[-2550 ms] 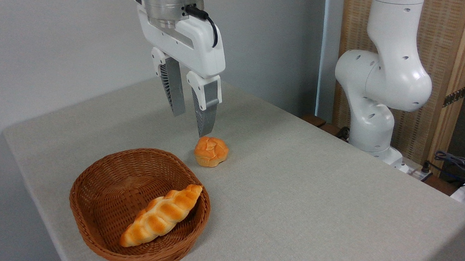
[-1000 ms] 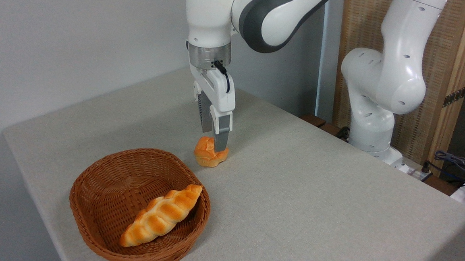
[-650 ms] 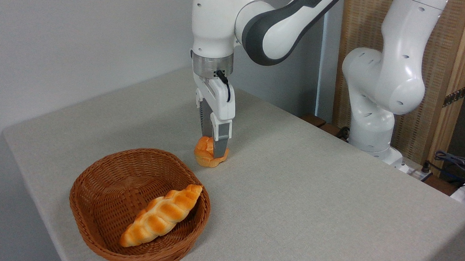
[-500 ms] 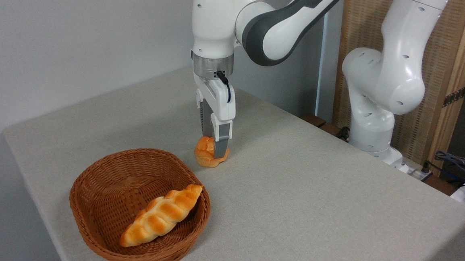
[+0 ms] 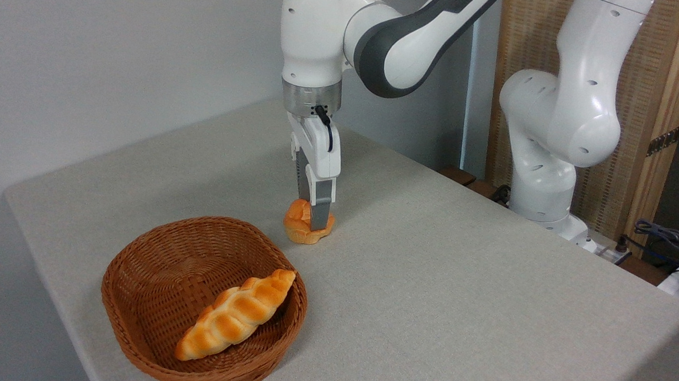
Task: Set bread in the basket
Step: 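Lift the bun and carry it toward the wicker basket, then lower the bun into the basket beside the braided roll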
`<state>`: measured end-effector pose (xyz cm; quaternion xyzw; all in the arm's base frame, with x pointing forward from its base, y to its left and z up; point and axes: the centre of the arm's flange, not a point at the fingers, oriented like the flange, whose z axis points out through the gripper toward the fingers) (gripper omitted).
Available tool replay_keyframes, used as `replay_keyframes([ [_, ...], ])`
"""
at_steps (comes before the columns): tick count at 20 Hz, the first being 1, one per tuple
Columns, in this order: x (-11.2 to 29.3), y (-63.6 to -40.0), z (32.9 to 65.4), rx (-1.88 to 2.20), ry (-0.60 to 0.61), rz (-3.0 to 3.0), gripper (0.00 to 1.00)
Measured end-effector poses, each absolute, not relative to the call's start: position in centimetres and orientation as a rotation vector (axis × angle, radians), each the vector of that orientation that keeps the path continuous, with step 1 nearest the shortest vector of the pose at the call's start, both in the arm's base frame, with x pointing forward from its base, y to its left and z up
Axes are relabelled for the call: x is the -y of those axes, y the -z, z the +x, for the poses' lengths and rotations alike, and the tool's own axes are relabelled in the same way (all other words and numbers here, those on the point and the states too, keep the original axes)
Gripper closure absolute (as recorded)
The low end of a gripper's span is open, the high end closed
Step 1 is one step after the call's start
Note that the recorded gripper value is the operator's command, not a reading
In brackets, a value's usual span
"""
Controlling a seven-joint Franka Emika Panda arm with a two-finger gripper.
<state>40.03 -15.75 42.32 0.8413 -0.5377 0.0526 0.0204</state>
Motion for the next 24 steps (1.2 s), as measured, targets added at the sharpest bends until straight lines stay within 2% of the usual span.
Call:
replay_keyframes([
  [6,15.0,-42.4,40.3,1.643,-0.169,2.618,0.65],
  [10,13.1,-43.5,40.7,1.585,-0.175,2.635,0.65],
  [12,12.4,-45.5,40.9,1.580,-0.117,2.617,0.64],
  [14,11.4,-48.9,41.6,1.562,-0.098,2.608,0.63],
  [18,9.0,-54.9,44.1,1.508,-0.233,2.631,0.57],
  [21,10.0,-56.4,46.8,1.458,-0.316,2.611,0.55],
  [24,11.5,-55.4,51.2,1.437,-0.414,2.634,0.55],
])
